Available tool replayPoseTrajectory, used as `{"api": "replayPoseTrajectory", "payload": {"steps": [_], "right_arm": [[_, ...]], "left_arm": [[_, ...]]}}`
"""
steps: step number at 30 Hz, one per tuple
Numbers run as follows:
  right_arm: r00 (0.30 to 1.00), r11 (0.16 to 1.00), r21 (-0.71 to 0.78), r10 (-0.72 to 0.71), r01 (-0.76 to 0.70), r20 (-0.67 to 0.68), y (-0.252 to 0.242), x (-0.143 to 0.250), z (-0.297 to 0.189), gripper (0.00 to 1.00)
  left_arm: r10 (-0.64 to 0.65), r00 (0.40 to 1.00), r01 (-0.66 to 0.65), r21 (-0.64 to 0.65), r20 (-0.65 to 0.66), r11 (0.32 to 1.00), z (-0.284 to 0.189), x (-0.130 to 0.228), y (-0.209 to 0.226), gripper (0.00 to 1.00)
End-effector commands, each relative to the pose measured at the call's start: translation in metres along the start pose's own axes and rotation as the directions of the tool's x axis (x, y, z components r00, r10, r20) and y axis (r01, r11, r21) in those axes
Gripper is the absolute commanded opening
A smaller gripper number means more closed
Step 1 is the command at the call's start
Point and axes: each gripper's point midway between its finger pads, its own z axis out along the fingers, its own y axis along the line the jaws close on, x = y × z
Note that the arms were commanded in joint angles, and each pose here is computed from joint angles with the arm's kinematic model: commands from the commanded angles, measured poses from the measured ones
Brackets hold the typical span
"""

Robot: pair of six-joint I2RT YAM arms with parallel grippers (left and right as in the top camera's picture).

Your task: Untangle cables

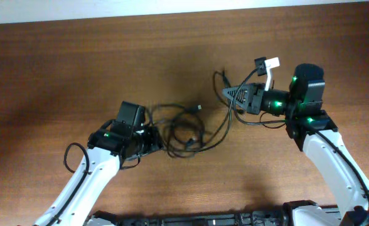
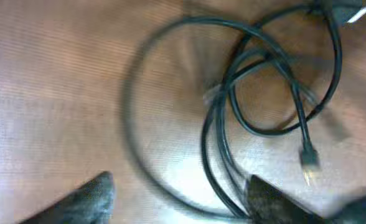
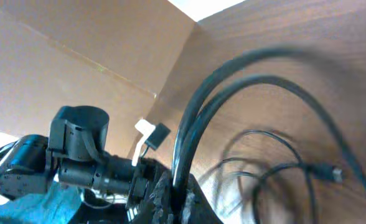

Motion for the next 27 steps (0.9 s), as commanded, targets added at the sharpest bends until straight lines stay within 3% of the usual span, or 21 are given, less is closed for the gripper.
{"api": "replayPoseTrajectory", "payload": {"steps": [1,3,4,5,6,8,10,11,14,17,24,25,27], "right_arm": [[0.999,0.999,0.01,-0.047,0.048,-0.014,0.006,0.002,0.0,0.05],[0.999,0.983,0.177,0.041,-0.039,-0.008,-0.027,0.012,-0.003,0.06],[0.991,0.932,0.339,0.13,-0.126,0.009,-0.058,0.024,-0.012,0.14],[0.983,0.877,0.447,0.183,-0.174,0.023,-0.078,0.034,-0.02,0.2],[0.974,0.807,0.553,0.225,-0.208,0.039,-0.096,0.045,-0.032,0.33],[0.958,0.649,0.722,0.278,-0.238,0.066,-0.125,0.065,-0.059,0.64],[0.947,0.588,0.771,0.314,-0.246,0.063,-0.131,0.077,-0.07,0.76],[0.94,0.606,0.753,0.338,-0.256,0.048,-0.127,0.082,-0.066,0.78],[0.911,0.691,0.659,0.412,-0.298,-0.02,-0.105,0.095,-0.049,0.78],[0.889,0.683,0.682,0.446,-0.262,-0.106,-0.095,0.121,-0.041,0.73],[0.913,0.676,0.729,0.358,-0.11,-0.194,-0.116,0.132,-0.006,0.66],[0.897,0.655,0.742,0.401,-0.14,-0.185,-0.124,0.139,-0.001,0.64],[0.859,0.634,0.752,0.473,-0.179,-0.195,-0.139,0.156,0.011,0.48]], "left_arm": [[0.118,0.992,-0.124,0.119,0.053,0.985,0.001,-0.014,-0.025,0.59],[0.192,0.976,-0.211,0.22,0.106,0.952,-0.003,-0.023,-0.048,0.52],[0.193,0.973,-0.219,0.229,0.13,0.948,-0.005,-0.028,-0.052,0.49],[0.193,0.972,-0.221,0.233,0.137,0.947,-0.005,-0.029,-0.053,0.56],[0.193,0.971,-0.222,0.233,0.138,0.947,-0.005,-0.029,-0.053,0.72],[0.193,0.972,-0.221,0.233,0.136,0.947,-0.005,-0.029,-0.053,0.82],[0.193,0.972,-0.221,0.232,0.136,0.947,-0.005,-0.029,-0.053,0.94],[0.193,0.972,-0.221,0.232,0.136,0.947,-0.005,-0.029,-0.053,0.99],[0.193,0.972,-0.221,0.232,0.137,0.947,-0.005,-0.029,-0.053,0.99],[0.193,0.972,-0.22,0.232,0.136,0.947,-0.005,-0.029,-0.053,0.99],[0.193,0.972,-0.22,0.232,0.136,0.947,-0.005,-0.029,-0.053,0.99],[0.193,0.972,-0.22,0.232,0.136,0.947,-0.005,-0.029,-0.053,0.99],[0.193,0.972,-0.221,0.232,0.136,0.947,-0.005,-0.029,-0.053,0.99]]}}
